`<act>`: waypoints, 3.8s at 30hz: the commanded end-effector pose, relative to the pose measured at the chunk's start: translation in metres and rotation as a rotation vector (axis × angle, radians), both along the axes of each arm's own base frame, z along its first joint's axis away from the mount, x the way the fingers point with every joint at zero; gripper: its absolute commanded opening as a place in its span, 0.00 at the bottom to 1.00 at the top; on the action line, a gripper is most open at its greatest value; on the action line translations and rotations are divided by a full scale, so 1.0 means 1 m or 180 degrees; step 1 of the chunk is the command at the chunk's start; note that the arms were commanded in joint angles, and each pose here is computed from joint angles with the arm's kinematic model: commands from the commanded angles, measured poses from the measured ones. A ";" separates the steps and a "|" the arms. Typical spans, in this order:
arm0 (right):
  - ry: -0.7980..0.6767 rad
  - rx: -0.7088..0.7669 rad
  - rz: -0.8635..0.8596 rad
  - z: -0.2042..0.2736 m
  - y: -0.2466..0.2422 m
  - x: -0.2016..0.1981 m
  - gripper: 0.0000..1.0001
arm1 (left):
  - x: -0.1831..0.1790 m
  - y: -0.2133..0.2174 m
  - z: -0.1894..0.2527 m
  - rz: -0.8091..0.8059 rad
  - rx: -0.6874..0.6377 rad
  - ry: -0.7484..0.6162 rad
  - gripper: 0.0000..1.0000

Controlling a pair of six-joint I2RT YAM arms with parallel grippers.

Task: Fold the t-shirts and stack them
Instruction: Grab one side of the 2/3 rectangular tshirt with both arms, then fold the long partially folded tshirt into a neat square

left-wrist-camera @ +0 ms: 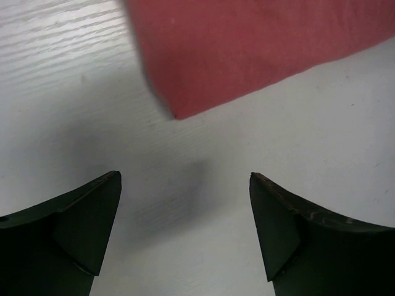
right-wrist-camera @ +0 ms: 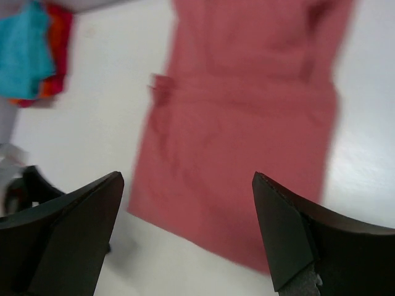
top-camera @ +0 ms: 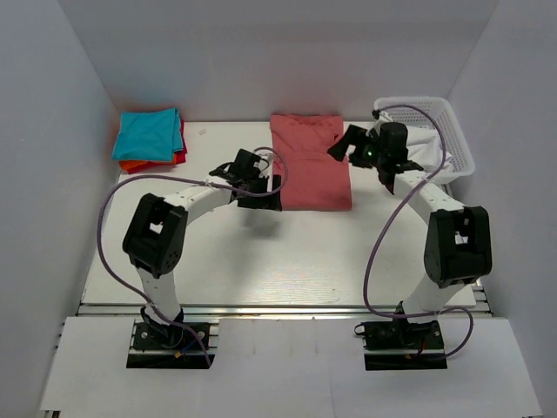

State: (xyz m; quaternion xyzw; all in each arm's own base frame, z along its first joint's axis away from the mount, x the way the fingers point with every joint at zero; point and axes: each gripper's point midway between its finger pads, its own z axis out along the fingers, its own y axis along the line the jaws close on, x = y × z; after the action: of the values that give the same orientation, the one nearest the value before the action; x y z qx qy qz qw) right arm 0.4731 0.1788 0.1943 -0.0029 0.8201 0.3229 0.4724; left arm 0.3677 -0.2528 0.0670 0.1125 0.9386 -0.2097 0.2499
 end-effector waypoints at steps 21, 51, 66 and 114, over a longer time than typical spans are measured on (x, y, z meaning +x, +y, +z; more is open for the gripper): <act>0.1720 -0.0233 -0.0145 -0.169 -0.050 -0.088 0.69 | 0.033 -0.035 -0.036 -0.0342 0.0087 -0.0069 0.16; 0.1043 -0.0313 0.0657 -0.042 -0.044 -0.237 0.00 | -0.157 -0.008 0.111 -0.0701 -0.1077 -0.0400 0.00; 0.0412 0.0197 0.0749 0.045 -0.021 -0.196 0.00 | -0.115 0.028 0.155 0.0198 -0.0591 -0.0674 0.00; 0.0880 0.0049 0.1323 -0.041 0.049 0.022 0.90 | 0.045 0.101 0.071 0.1585 0.0367 -0.0161 1.00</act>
State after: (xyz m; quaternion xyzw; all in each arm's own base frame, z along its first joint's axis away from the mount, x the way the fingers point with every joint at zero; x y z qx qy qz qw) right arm 0.4869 0.2252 0.1185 -0.0814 0.8722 0.4184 0.2399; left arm 0.4023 -0.1577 0.1028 -0.0978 0.9544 -0.0779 0.2709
